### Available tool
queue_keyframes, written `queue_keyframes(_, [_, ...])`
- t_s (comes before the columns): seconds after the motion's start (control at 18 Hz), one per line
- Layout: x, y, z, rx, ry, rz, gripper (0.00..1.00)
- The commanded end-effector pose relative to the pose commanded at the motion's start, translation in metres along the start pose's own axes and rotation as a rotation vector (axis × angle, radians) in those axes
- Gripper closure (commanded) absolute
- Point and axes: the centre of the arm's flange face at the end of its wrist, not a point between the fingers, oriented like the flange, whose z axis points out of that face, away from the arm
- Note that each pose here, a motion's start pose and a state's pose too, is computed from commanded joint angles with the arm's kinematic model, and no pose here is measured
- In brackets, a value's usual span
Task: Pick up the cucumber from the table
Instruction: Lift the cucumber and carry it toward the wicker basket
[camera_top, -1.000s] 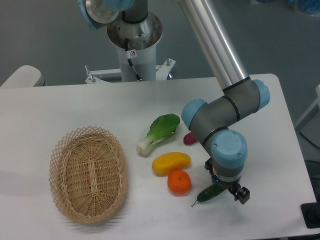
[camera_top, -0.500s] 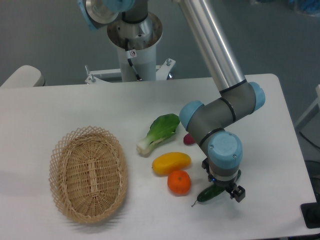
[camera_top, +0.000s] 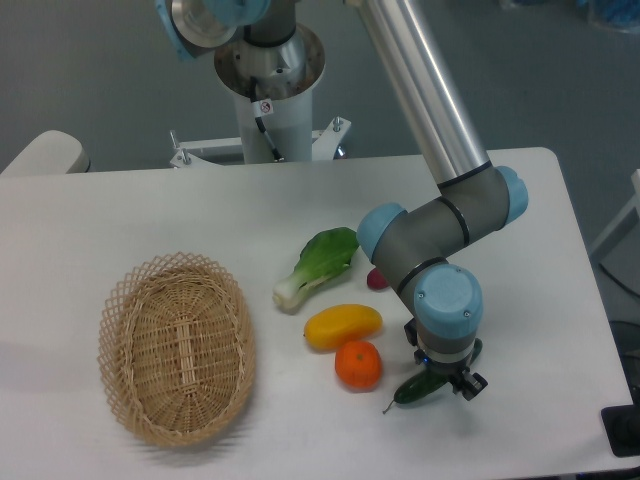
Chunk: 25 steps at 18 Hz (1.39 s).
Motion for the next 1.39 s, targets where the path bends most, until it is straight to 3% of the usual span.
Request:
queue_keyframes(0.28, [-0.005,0.0,-0.007,0.001,-0.008,0.01,0.69])
queue_keyframes(0.5, [-0.012,0.001,-0.054,0.021,-0.053,0.008,0.69])
queue_keyframes(0.72, [0.023,-0.04,-0.129,0.104,-0.015,0.025,0.69])
queue_keyframes(0.94, [0.053,-0.059,-0.182,0.178,-0.011,0.017,0.69])
queue_keyframes(1.39, [0.093,-0.096,-0.221,0.276,0.014,-0.075,0.69])
